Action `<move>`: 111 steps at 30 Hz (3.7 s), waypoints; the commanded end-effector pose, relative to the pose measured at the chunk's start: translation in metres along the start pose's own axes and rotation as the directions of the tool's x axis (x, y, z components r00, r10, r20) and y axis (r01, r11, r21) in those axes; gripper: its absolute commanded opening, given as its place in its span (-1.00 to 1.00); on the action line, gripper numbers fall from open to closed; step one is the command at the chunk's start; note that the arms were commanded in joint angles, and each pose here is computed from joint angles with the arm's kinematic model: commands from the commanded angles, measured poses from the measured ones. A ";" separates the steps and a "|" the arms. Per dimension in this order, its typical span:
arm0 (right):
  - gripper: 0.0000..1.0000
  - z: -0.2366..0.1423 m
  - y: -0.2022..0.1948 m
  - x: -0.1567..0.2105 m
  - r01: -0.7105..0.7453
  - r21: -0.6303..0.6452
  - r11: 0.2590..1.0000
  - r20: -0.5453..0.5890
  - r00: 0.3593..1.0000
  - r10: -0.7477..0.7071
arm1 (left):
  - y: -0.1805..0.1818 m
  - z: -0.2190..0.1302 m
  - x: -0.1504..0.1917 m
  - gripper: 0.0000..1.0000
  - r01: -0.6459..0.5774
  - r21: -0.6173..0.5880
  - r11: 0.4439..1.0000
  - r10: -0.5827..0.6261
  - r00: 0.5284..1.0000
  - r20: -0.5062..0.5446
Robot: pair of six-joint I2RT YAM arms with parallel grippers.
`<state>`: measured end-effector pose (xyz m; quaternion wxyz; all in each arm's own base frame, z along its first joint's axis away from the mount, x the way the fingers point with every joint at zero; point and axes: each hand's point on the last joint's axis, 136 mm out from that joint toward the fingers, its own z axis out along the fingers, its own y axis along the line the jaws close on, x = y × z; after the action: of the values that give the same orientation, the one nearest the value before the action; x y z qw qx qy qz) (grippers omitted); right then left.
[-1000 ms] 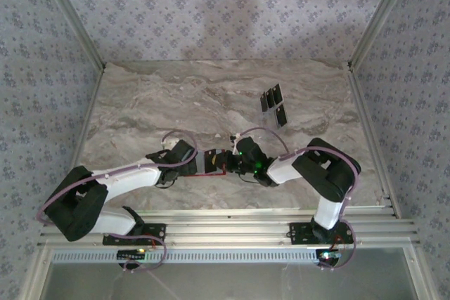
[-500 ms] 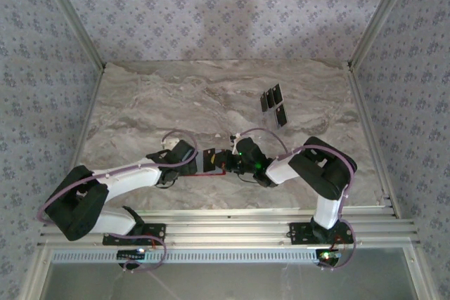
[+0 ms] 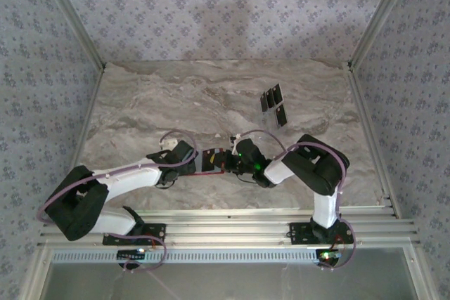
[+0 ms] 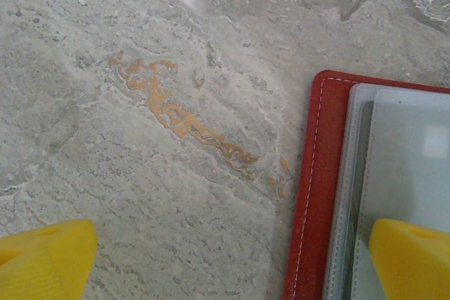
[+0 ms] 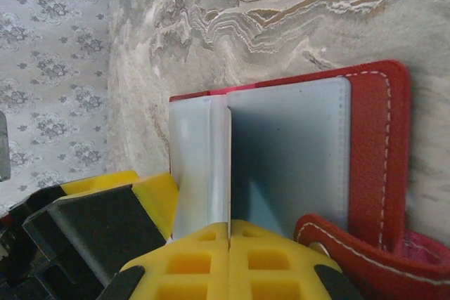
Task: Put the credit cards into the card holder
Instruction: Insert the credit card into the card slot.
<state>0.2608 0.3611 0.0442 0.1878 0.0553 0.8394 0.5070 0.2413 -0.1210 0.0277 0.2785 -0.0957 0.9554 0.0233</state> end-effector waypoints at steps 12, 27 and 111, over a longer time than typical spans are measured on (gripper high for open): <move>-1.00 0.007 0.007 -0.003 -0.039 -0.058 0.998 -0.002 0.999 0.039 | 0.029 0.006 0.026 0.99 -0.074 -0.119 0.990 0.064 0.994 -0.087; -1.00 0.011 0.018 -0.003 -0.051 -0.121 0.991 -0.020 0.999 0.049 | 0.028 0.006 0.026 0.99 -0.075 -0.117 0.990 0.065 0.994 -0.089; -1.00 0.008 -0.037 0.025 -0.303 -0.047 0.952 -0.003 0.953 0.303 | 0.028 0.007 0.027 1.00 -0.085 -0.126 0.988 0.074 0.993 -0.089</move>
<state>0.2554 0.3662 0.0415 0.1425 0.1516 0.7771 0.5940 0.2431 -0.1184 0.0271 0.2842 -0.1002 0.9529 0.0358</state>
